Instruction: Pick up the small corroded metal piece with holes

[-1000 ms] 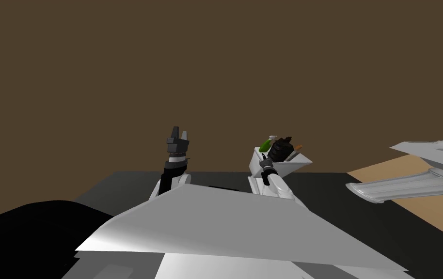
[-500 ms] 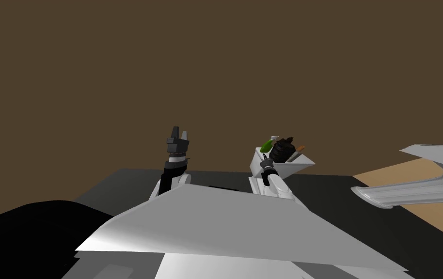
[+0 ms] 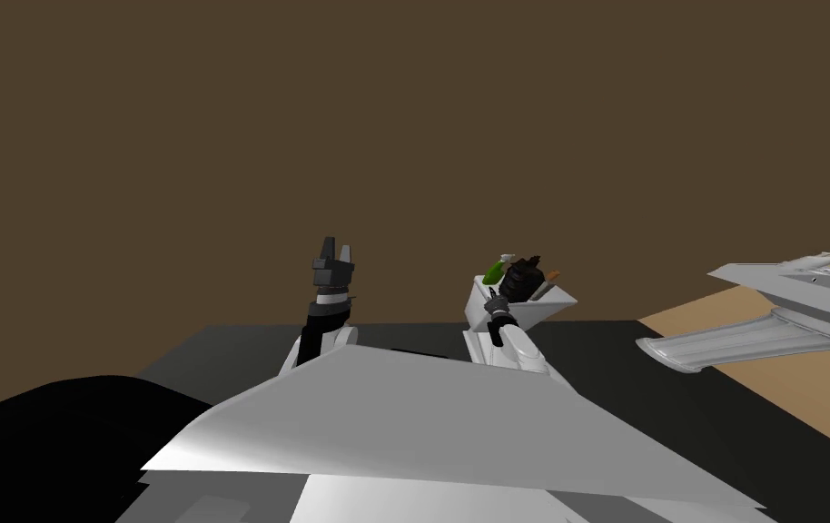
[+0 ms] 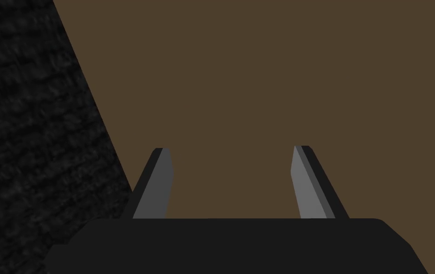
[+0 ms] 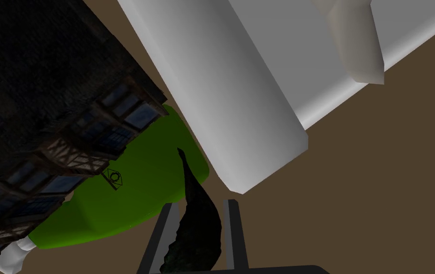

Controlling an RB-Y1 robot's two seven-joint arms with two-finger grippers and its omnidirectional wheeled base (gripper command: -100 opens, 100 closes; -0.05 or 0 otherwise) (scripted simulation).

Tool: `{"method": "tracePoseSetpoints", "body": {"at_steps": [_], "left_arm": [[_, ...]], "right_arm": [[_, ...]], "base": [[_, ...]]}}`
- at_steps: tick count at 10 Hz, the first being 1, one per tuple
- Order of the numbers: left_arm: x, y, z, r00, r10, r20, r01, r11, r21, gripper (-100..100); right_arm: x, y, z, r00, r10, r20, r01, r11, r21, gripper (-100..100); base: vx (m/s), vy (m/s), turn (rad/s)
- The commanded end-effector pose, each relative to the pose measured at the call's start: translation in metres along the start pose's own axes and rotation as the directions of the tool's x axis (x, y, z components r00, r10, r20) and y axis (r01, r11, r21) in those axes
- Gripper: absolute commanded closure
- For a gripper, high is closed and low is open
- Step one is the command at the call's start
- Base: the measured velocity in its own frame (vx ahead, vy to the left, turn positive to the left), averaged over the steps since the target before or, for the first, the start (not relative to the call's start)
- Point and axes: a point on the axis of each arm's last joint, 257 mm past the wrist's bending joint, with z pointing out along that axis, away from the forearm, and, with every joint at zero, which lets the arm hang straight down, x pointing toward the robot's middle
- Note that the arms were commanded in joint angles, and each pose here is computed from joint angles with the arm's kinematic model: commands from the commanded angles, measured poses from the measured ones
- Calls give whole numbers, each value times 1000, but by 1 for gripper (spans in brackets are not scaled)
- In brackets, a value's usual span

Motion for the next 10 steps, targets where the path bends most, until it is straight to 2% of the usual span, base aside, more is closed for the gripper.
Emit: {"method": "tracePoseSetpoints", "body": {"at_steps": [1,2,4,5,6,8,9,10], "left_arm": [[0,0,0,1000,0,0,0,1000,0,0],[0,0,0,1000,0,0,0,1000,0,0],[0,0,0,1000,0,0,0,1000,0,0],[0,0,0,1000,0,0,0,1000,0,0],[0,0,0,1000,0,0,0,1000,0,0],[0,0,0,1000,0,0,0,1000,0,0],[0,0,0,1000,0,0,0,1000,0,0],[0,0,0,1000,0,0,0,1000,0,0]], "right_arm": [[-15,10,0,999,6,33,-5,1000,-29,100],[-31,19,1,997,-17,72,21,998,-53,100],[-31,19,1,997,-31,73,35,998,-52,100],[-49,28,1,993,-35,113,43,996,-74,100],[-49,28,1,990,-77,117,85,994,-66,100],[-49,28,1,993,-40,113,49,996,-73,100],[-66,36,0,987,-43,155,58,994,-91,100],[-66,36,0,987,-49,153,64,994,-90,100]], "base": [[63,19,-347],[87,26,-431],[36,25,-111],[30,9,-272],[30,20,-184],[7,5,7],[31,7,-319],[33,22,-195]]}}
